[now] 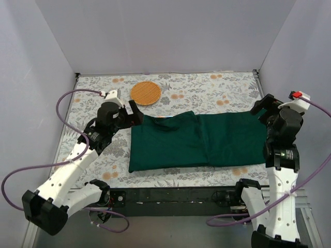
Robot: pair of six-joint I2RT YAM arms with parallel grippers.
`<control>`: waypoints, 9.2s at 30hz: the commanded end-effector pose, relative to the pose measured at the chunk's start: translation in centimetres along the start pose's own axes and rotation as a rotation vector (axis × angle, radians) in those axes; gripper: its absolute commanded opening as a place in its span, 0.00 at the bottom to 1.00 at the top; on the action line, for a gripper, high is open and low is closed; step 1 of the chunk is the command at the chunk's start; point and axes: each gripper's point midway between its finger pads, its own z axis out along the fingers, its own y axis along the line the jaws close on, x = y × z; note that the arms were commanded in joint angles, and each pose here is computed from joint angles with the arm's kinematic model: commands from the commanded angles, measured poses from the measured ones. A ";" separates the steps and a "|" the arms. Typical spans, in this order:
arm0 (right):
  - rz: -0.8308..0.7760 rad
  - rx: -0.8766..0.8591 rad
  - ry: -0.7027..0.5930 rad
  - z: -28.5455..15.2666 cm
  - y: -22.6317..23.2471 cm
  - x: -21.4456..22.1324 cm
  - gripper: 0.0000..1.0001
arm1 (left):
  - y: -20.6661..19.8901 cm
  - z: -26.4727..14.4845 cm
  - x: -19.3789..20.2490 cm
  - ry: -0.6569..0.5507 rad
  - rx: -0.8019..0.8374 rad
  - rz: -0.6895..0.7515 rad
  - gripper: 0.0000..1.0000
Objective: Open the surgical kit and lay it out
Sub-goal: Open the surgical kit at the center of the board.
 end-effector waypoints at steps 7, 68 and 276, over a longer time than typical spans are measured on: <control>0.003 -0.218 -0.083 -3.6 3.8 -1.2 0.98 | -13.3 1.4 6.0 0.154 0.136 0.174 0.98; -0.030 -0.172 -0.186 -5.9 2.1 -1.6 0.97 | -27.9 0.8 26.7 0.275 0.121 0.919 0.17; -0.080 0.277 0.893 7.3 -6.4 30.8 0.01 | 31.9 7.4 12.6 0.373 -1.243 -0.528 0.00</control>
